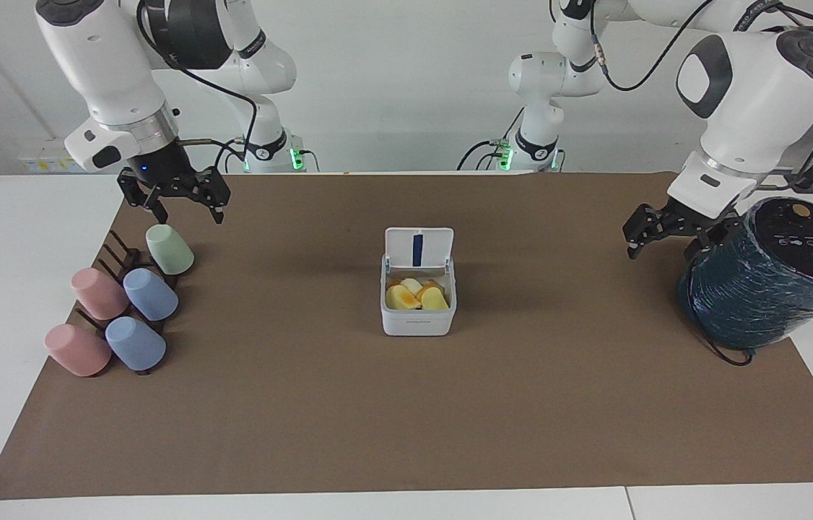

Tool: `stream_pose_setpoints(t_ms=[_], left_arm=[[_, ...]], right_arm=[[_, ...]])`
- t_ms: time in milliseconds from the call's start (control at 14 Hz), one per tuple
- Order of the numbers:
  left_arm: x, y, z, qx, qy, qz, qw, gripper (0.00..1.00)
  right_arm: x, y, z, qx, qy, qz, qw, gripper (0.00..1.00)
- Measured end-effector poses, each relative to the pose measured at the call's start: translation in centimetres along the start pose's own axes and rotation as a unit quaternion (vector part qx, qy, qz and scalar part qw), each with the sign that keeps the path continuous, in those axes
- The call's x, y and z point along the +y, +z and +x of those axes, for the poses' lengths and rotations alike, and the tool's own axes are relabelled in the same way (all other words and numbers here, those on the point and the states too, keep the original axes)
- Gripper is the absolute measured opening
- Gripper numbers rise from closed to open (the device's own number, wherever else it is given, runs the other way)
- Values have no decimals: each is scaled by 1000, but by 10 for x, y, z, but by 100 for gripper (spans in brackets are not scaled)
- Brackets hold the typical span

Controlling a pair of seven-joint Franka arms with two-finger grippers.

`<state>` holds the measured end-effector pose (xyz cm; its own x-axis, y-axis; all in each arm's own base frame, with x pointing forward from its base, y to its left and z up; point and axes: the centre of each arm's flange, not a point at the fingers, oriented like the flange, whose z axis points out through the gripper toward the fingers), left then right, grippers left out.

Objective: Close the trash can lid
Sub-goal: 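Move the left gripper toward the white trash can's open top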

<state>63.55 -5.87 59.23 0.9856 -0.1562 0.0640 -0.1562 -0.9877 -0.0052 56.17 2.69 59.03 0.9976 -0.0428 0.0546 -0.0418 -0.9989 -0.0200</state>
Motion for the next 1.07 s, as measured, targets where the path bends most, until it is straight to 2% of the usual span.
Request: stream_pose_setpoints(t_ms=[643, 1071], left_arm=[[11, 6, -2, -7, 9, -2, 1000, 100], [74, 23, -21, -32, 0, -4, 999, 100]], right_arm=[[0, 0, 0, 0, 0, 0, 1000, 100], [0, 0, 0, 0, 0, 0, 1000, 100]])
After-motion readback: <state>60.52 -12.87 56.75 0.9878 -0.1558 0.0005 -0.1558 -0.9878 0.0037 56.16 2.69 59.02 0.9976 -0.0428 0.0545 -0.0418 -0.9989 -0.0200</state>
